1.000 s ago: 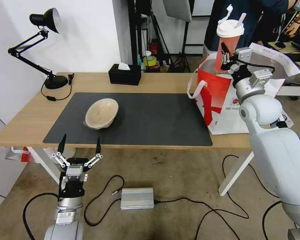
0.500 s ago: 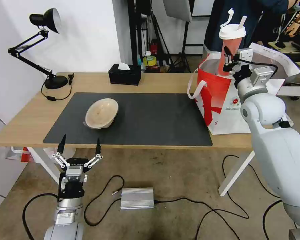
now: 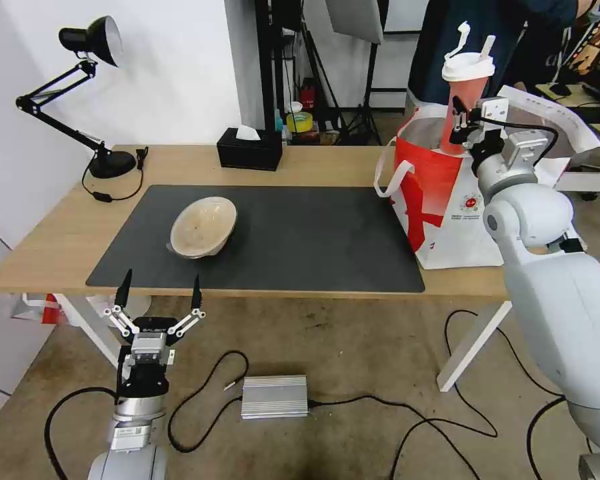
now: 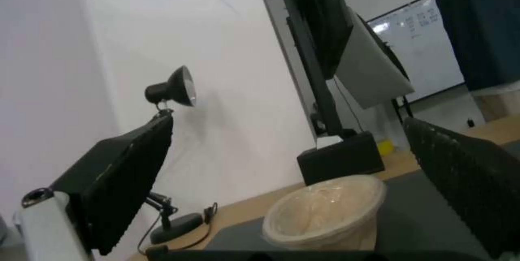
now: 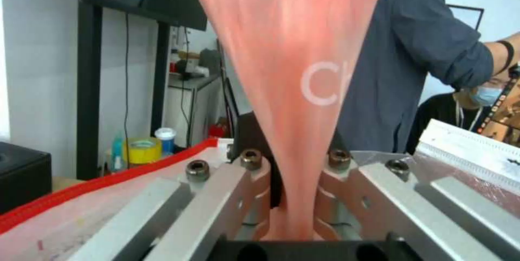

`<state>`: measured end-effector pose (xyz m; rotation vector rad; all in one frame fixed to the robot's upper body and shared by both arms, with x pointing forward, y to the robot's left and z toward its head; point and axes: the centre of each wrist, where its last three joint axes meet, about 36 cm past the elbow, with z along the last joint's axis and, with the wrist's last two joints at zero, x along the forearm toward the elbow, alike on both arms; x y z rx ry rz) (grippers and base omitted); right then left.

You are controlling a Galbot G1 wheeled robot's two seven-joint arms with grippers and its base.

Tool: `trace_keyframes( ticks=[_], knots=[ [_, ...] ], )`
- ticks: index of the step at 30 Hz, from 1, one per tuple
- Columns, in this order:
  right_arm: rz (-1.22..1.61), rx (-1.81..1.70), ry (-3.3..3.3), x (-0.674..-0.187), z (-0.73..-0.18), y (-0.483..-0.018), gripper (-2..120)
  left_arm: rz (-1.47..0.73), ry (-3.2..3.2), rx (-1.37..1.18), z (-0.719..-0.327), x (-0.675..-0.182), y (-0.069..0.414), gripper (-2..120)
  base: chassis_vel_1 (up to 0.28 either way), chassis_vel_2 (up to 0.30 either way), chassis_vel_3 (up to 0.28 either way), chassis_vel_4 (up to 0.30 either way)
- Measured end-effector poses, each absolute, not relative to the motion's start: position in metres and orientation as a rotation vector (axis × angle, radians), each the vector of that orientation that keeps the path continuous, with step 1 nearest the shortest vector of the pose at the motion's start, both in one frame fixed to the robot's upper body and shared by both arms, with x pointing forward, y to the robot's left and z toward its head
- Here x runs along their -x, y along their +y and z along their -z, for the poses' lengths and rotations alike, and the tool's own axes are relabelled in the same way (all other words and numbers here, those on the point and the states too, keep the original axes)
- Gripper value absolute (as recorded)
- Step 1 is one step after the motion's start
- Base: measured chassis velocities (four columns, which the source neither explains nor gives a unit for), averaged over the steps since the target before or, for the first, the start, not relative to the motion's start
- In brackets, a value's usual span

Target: Pick up the trash from the table and place it into the takeout bag.

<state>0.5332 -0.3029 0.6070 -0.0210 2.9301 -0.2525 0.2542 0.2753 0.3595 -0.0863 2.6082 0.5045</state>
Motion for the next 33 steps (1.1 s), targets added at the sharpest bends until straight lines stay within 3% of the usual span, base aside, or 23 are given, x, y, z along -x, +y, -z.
trace_keyframes(
  ticks=[33],
  knots=[
    [0.176, 0.224, 3.244, -0.515, -0.628, -0.337, 4, -0.501, 2.601, 0.095, -0.362, -0.255, 0.276, 100, 0.000, 0.000, 0.000, 0.000]
  ],
)
